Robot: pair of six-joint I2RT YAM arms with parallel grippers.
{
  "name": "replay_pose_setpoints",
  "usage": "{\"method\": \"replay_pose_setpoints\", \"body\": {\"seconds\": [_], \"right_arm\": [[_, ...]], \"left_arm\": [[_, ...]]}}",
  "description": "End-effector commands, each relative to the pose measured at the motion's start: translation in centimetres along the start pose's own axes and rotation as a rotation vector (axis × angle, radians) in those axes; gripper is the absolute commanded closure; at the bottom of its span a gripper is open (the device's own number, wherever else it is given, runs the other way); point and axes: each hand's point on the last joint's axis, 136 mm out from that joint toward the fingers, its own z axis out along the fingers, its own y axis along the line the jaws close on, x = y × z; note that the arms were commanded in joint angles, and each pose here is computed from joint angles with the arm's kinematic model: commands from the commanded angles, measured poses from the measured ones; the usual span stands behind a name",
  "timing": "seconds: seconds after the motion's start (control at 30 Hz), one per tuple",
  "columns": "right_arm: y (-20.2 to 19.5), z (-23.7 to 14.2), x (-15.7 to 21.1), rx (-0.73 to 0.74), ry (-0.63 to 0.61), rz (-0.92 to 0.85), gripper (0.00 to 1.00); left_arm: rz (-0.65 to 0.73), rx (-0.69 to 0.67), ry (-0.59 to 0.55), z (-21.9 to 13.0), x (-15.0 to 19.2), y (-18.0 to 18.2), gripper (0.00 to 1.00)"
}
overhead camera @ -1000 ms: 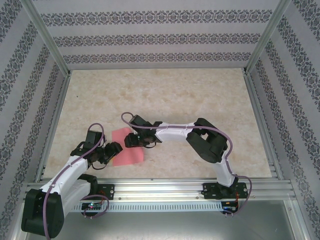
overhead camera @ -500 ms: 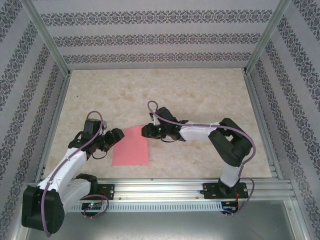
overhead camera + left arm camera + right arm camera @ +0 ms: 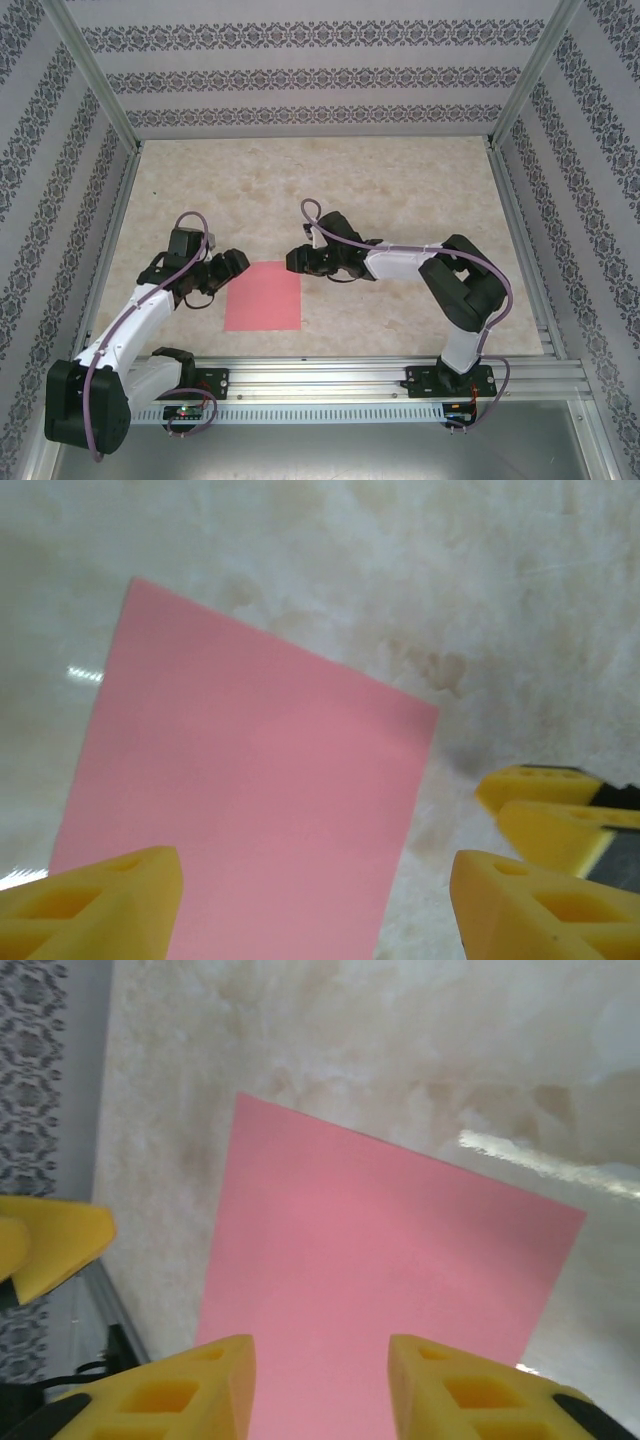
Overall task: Fold a paper plane with a square sheet of paper (fold left side to right side)
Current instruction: Pick up the square sheet of paper from the bottom-center of the table.
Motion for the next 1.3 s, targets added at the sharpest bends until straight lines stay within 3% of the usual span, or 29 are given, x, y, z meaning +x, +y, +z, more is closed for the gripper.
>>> {"method": "replay_pose_setpoints", "body": {"seconds": [0.0,0.33,0.5,1.27], "right_arm": [[-0.7,0.1,-0.6,0.197,0.002,-0.133,0.5],[-2.8,1.5,-1.0,0.482,0.022,-0.186,0.22],[-3.4,2.4,-0.3,0.529,0.055,-0.209,0.13],[1.6,7.2,4.6,0.308,0.19,-0.15,0.17]], "left_arm": [[-0.011,-0.047,0.083,0.5,2.9,2.2,0.28],[-0.029,-0.079,0.166,1.5,5.6,4.4,0.28],[-0.03,-0.078,0.183,1.8,6.0,4.6,0.28],[-0.04,-0.097,0.202,3.1,7.2,6.1,0.33]]}}
